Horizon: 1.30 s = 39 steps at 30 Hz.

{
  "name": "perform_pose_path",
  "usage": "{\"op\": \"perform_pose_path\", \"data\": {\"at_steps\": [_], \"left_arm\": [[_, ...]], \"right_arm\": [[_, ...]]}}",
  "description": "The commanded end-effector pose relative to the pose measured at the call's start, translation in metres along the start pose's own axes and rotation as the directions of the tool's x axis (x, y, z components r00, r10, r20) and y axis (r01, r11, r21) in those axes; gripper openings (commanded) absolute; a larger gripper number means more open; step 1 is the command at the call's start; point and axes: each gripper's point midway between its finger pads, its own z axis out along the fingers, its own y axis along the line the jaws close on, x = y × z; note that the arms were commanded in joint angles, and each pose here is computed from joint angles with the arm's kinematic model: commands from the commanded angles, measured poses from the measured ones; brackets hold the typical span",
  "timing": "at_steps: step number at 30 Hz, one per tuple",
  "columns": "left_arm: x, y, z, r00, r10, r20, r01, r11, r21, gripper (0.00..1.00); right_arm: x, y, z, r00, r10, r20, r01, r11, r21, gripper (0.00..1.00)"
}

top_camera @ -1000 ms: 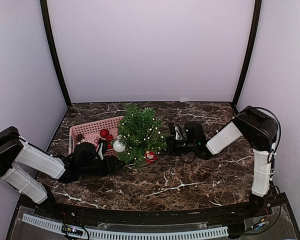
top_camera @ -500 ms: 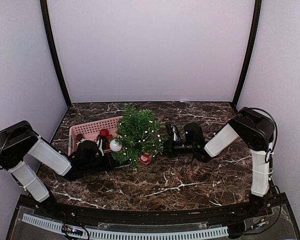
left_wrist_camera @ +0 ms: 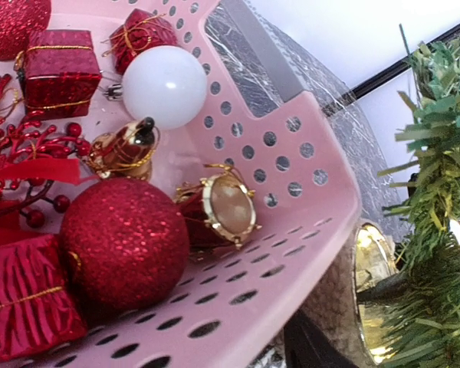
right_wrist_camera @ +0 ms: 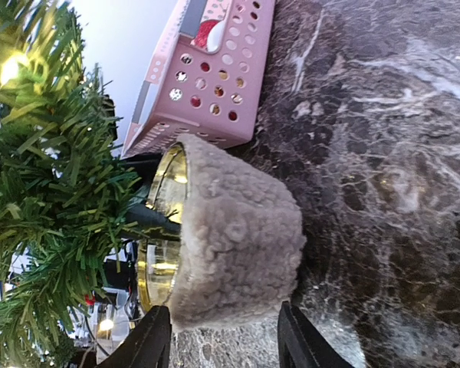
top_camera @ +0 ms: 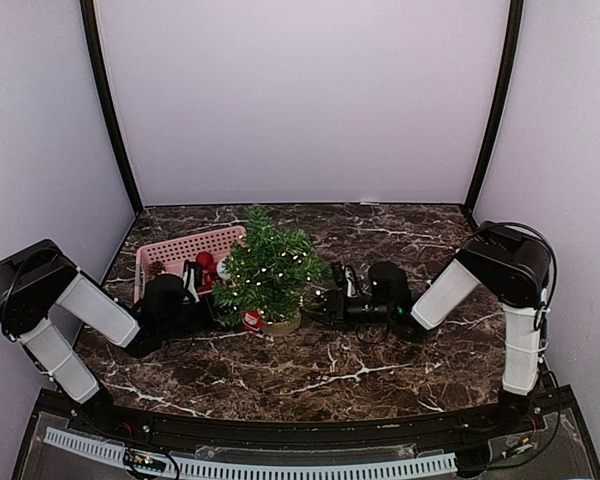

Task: Decorate the small christmas tree
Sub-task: Turn around the Christmas tree at the center of the board, then move the Christmas tree to the center of the board.

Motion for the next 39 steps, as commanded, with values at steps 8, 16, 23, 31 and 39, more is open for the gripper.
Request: {"op": "perform_pose_path", "data": {"at_steps": [8, 16, 23, 31, 39], "left_arm": [[0.020, -0.045, 0.007, 0.998, -0.031, -0.050, 0.040, 0.979, 0.200, 0.55], [0.032, -0.065, 0.026, 0.995, -0.012, -0.098, 0.037, 0.964, 0.263, 0.51], [0.041, -0.080, 0.040, 0.992, 0.021, -0.123, 0.016, 0.956, 0.294, 0.50], [0.030, -0.058, 0.026, 0.997, 0.020, -0.073, -0.005, 0.981, 0.195, 0.50], [0.019, -0.042, -0.009, 0.997, 0.060, -0.054, -0.054, 0.993, 0.100, 0.53]], "right_arm": [[-0.023, 0.004, 0.001, 0.996, 0.001, 0.094, -0.001, 1.000, -0.001, 0.56], [-0.023, 0.007, -0.004, 0.994, 0.004, 0.105, -0.003, 1.000, -0.003, 0.53], [-0.007, 0.000, -0.028, 0.990, 0.045, 0.134, -0.050, 0.998, 0.031, 0.51], [0.001, -0.018, -0.062, 0.968, 0.100, 0.229, -0.126, 0.987, 0.098, 0.53], [0.006, -0.023, -0.092, 0.946, 0.124, 0.299, -0.161, 0.982, 0.103, 0.60]]}}
